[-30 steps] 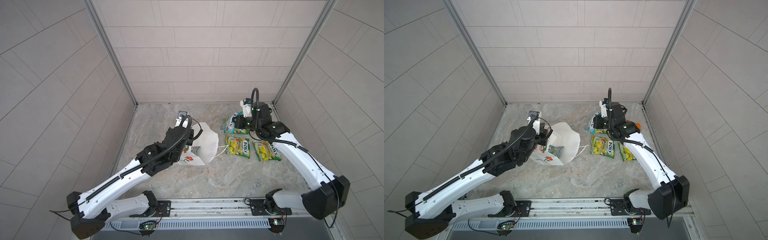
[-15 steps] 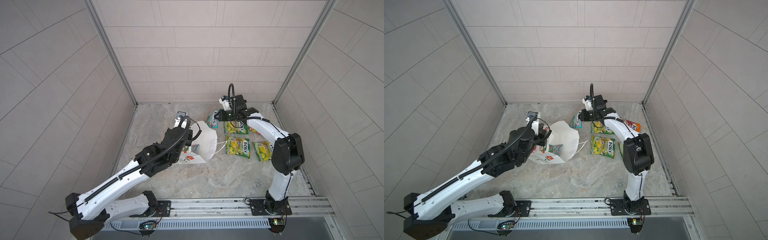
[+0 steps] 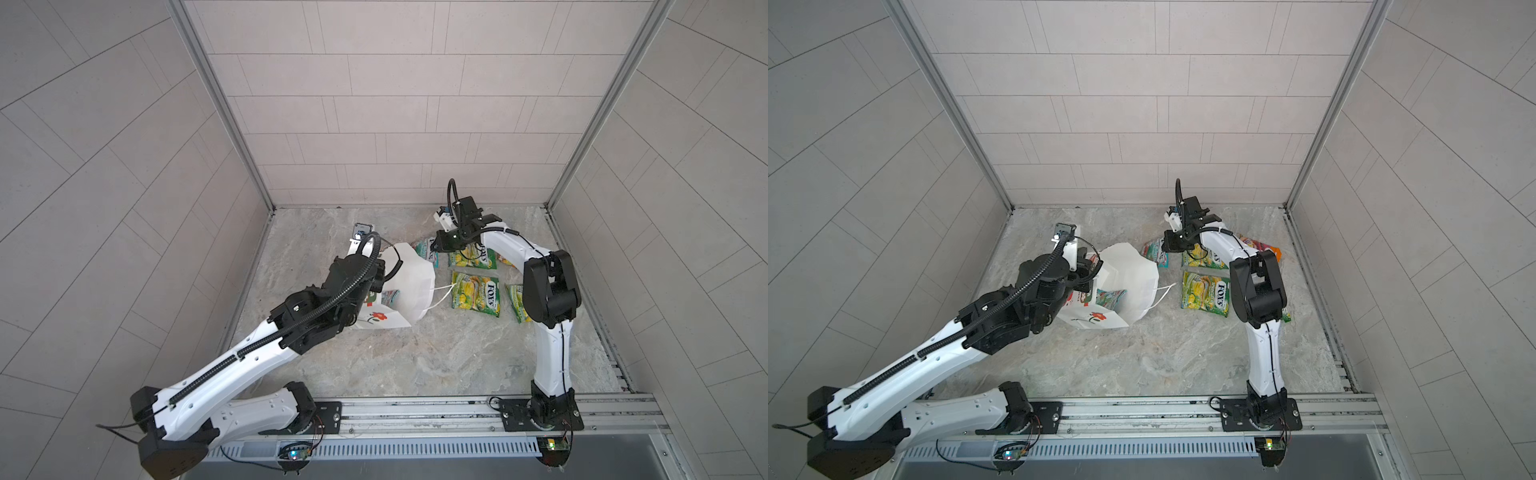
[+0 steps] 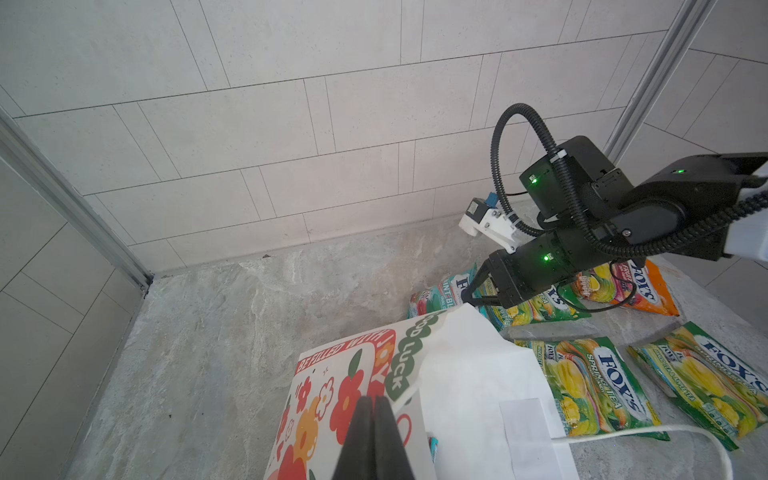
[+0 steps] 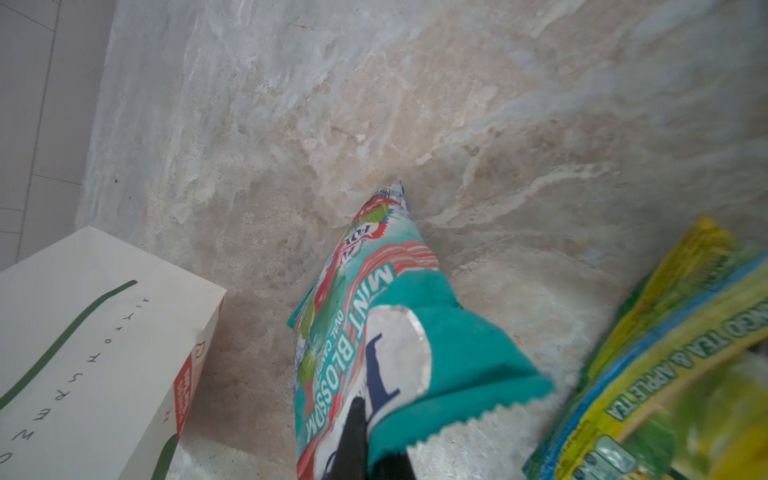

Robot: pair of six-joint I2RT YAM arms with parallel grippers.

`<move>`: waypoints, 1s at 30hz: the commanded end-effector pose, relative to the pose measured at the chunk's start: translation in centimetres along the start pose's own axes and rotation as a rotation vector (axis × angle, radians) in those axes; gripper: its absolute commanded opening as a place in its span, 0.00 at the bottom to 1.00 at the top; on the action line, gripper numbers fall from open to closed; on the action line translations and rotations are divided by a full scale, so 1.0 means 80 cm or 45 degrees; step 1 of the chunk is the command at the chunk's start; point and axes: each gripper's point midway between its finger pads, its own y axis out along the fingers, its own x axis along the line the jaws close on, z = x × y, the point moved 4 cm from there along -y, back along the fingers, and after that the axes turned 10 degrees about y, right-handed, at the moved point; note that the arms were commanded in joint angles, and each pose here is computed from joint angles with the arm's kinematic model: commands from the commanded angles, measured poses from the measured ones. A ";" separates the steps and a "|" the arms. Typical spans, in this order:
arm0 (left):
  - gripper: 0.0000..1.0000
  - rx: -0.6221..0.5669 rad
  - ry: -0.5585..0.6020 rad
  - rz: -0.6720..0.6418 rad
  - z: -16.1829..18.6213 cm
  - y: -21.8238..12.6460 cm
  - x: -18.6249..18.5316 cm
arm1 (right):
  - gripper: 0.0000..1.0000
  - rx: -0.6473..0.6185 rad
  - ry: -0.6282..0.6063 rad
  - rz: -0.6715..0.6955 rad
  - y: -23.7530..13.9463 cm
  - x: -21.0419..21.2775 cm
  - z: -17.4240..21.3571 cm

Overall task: Take the snacks out of the paper bag
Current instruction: 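Carry the teal pack beside the other packs and lower it onto the table, then open the right gripper to release the teal pack and raise it, then move the right gripper back over the bag opening and lower it inside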

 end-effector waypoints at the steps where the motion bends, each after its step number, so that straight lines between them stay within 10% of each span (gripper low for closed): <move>1: 0.00 0.004 -0.011 -0.010 0.003 0.003 0.002 | 0.24 -0.020 -0.036 0.197 -0.007 -0.026 -0.011; 6: 0.00 0.008 -0.011 0.003 0.004 0.004 -0.001 | 0.54 -0.055 -0.025 0.307 -0.039 -0.031 -0.020; 22: 0.00 0.038 0.025 0.452 0.012 0.008 -0.071 | 0.56 -0.410 -0.082 -0.250 -0.232 0.074 0.100; 30: 0.00 0.082 -0.002 0.494 0.021 0.019 -0.086 | 0.56 -0.348 -0.112 -0.479 -0.255 0.106 0.202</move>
